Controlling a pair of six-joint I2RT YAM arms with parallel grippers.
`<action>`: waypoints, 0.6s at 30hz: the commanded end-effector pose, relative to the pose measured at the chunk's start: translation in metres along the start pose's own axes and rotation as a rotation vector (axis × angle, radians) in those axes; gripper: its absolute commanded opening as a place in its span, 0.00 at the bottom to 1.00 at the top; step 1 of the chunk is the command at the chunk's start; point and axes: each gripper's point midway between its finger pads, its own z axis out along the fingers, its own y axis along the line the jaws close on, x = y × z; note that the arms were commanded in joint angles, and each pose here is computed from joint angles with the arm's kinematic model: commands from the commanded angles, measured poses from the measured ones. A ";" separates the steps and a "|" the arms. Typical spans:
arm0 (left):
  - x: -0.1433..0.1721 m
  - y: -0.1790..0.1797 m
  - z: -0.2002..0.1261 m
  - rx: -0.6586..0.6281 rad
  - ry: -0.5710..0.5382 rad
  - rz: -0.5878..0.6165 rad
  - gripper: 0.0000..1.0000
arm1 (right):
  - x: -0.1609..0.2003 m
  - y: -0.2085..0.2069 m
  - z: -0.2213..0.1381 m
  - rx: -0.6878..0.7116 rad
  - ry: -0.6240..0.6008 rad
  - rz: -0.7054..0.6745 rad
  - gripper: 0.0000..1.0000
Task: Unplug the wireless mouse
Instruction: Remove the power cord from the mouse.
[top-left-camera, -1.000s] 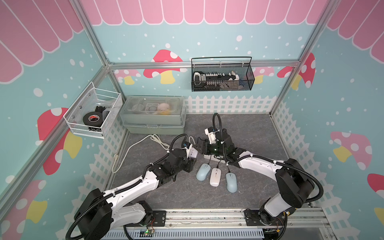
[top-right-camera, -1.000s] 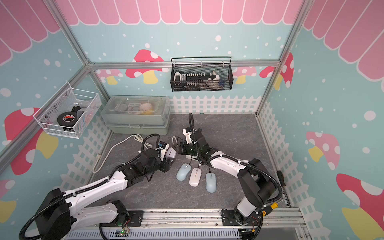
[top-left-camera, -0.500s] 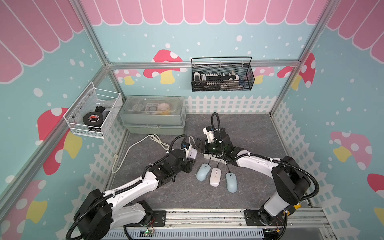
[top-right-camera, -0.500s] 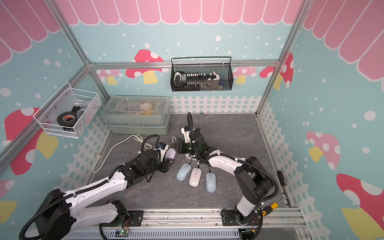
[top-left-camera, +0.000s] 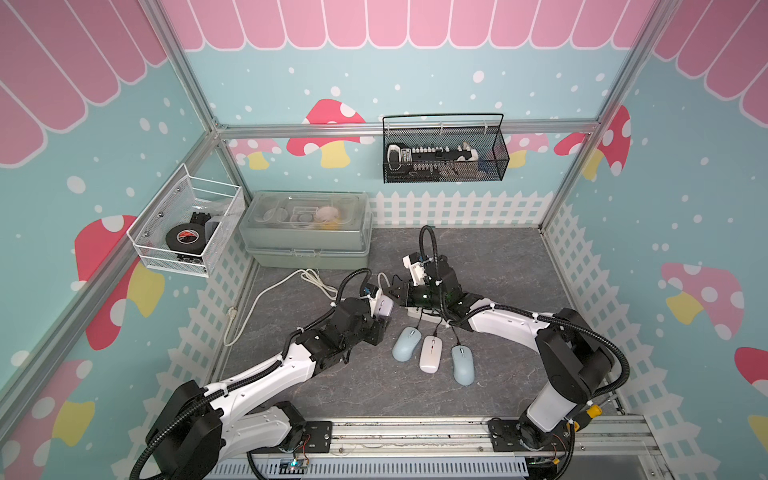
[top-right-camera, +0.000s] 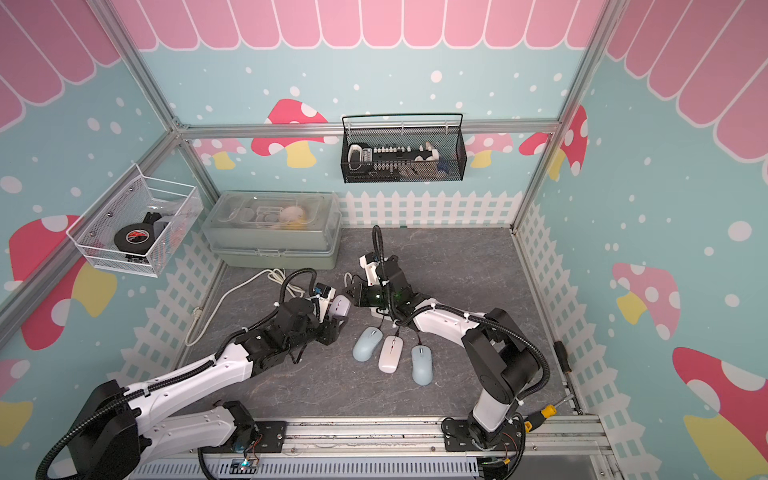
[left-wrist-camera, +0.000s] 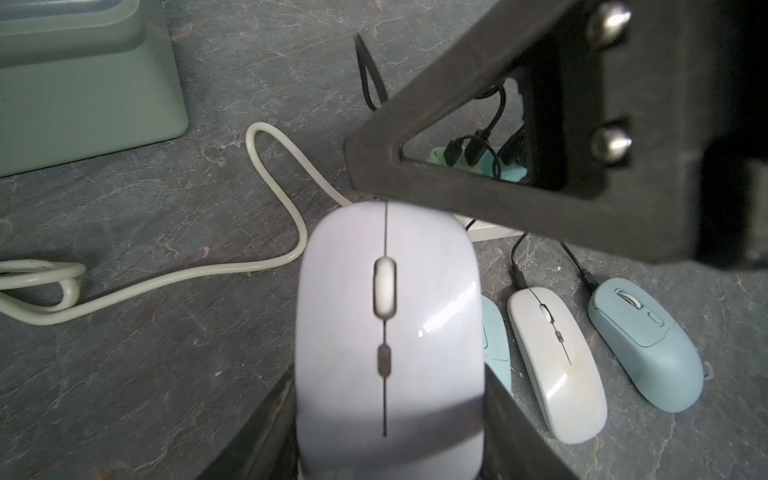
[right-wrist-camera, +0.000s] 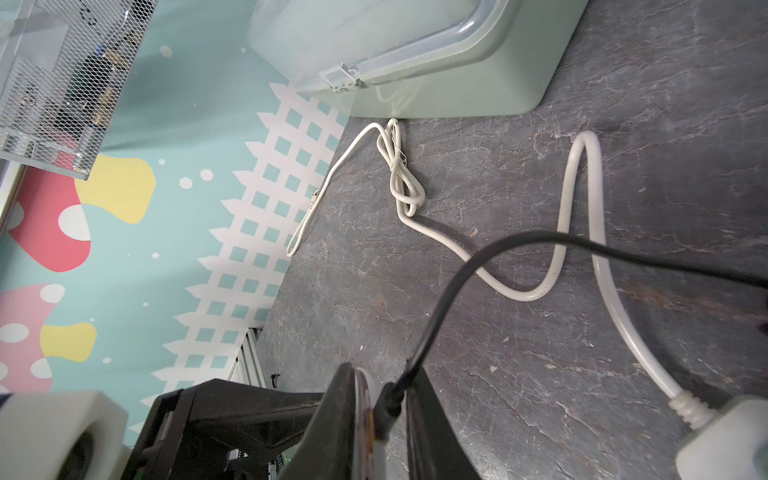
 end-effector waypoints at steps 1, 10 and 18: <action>-0.008 -0.001 0.000 0.008 -0.028 -0.002 0.36 | -0.005 0.010 0.004 -0.031 -0.012 -0.006 0.22; -0.007 -0.002 0.000 0.016 -0.026 -0.006 0.36 | -0.007 0.008 0.006 -0.024 -0.018 -0.002 0.20; -0.002 0.001 -0.001 0.002 -0.013 0.007 0.36 | -0.006 0.009 0.008 -0.032 -0.008 0.002 0.10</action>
